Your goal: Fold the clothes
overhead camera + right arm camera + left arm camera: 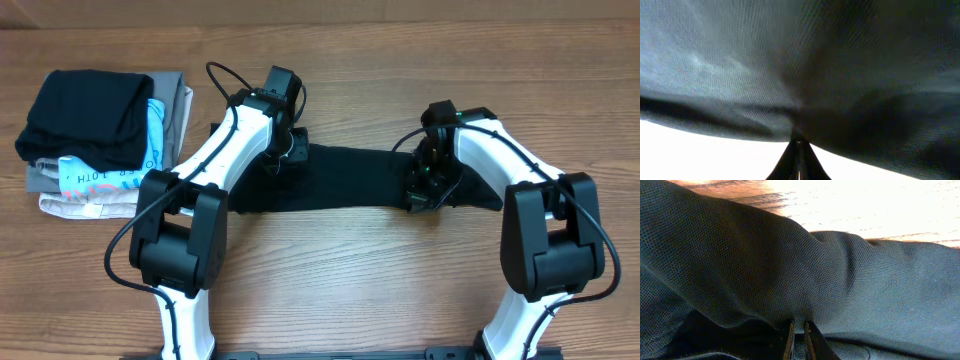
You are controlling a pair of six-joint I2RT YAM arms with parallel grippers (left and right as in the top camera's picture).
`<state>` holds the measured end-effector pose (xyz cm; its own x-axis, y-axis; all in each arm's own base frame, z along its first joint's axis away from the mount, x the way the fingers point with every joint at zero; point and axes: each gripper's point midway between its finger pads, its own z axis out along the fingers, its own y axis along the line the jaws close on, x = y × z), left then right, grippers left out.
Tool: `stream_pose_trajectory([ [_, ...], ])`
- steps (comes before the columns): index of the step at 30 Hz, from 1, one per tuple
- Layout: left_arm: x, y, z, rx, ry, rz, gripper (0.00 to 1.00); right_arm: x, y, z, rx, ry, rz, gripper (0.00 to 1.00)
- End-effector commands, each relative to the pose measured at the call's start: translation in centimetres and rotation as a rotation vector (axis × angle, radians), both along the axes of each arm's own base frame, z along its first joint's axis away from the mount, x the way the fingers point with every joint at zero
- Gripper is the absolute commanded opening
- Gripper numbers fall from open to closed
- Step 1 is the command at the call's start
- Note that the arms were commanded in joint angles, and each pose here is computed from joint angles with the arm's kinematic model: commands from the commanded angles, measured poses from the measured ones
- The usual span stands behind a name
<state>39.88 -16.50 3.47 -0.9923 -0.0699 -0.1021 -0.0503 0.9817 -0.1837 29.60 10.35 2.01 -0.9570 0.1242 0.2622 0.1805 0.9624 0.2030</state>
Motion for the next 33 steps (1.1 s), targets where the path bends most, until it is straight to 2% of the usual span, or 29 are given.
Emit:
stream_pose_trajectory([
  [1,0.1,0.2,0.6,0.01,-0.022,-0.014,0.12,2.8,-0.9,2.0,-0.052,-0.11,-0.012,0.04],
  [8,0.2,0.5,0.5,0.028,-0.026,-0.011,0.12,6.8,-2.7,3.7,-0.156,-0.26,-0.042,0.04],
  [12,0.1,0.5,0.5,0.028,-0.024,-0.011,0.11,6.9,-5.4,3.0,-0.271,-0.263,-0.087,0.04],
  [19,0.0,0.6,0.5,0.031,-0.02,-0.016,0.11,7.0,-9.1,2.1,-0.368,-0.268,-0.156,0.04],
  [28,-0.1,0.6,0.5,0.034,-0.017,-0.025,0.11,5.6,-13.4,1.4,-0.406,-0.2,-0.293,0.04],
  [33,-0.2,0.7,0.5,0.035,-0.013,-0.025,0.11,2.9,-14.3,1.3,-0.425,-0.092,-0.341,0.04],
])
